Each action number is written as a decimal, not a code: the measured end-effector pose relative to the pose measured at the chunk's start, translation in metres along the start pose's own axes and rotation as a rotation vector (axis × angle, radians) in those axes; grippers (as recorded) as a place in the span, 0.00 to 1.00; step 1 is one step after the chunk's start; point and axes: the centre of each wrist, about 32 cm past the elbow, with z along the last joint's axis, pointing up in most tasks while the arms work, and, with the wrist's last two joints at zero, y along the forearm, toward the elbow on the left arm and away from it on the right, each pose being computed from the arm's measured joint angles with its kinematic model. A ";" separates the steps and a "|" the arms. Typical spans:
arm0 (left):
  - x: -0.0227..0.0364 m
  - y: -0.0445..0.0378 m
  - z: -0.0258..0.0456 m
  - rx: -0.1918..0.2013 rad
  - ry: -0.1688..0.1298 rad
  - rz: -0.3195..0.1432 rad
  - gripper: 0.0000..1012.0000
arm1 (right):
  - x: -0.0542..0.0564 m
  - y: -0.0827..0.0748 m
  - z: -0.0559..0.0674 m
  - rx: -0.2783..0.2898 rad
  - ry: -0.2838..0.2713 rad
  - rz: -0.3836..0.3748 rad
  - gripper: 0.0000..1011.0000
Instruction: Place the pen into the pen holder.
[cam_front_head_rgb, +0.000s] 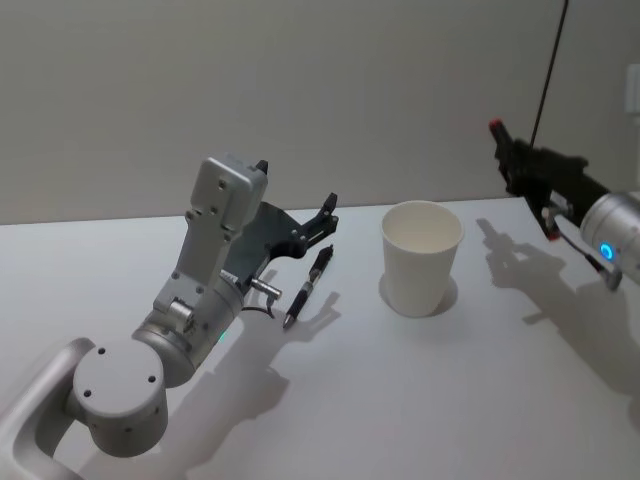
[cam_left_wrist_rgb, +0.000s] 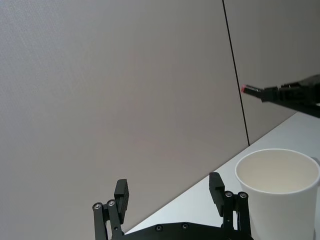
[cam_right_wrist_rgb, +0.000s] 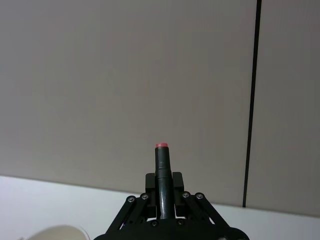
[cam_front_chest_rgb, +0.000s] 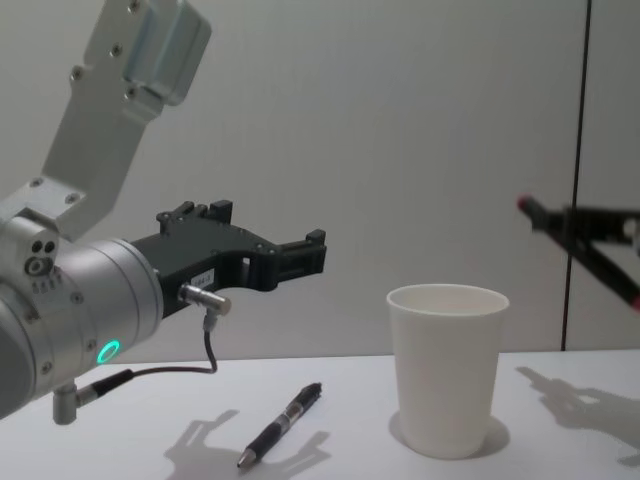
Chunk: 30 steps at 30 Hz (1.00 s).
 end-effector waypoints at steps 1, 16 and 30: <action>0.0000 0.0000 0.0000 0.000 0.000 0.000 0.99 | -0.001 0.001 0.002 0.014 0.000 0.003 0.18; 0.0000 0.0000 0.0000 0.000 0.000 0.000 0.99 | -0.020 0.014 0.033 0.277 0.003 0.056 0.18; 0.0000 0.0000 0.0000 0.000 0.000 0.000 0.99 | -0.049 0.035 0.049 0.472 -0.058 0.101 0.18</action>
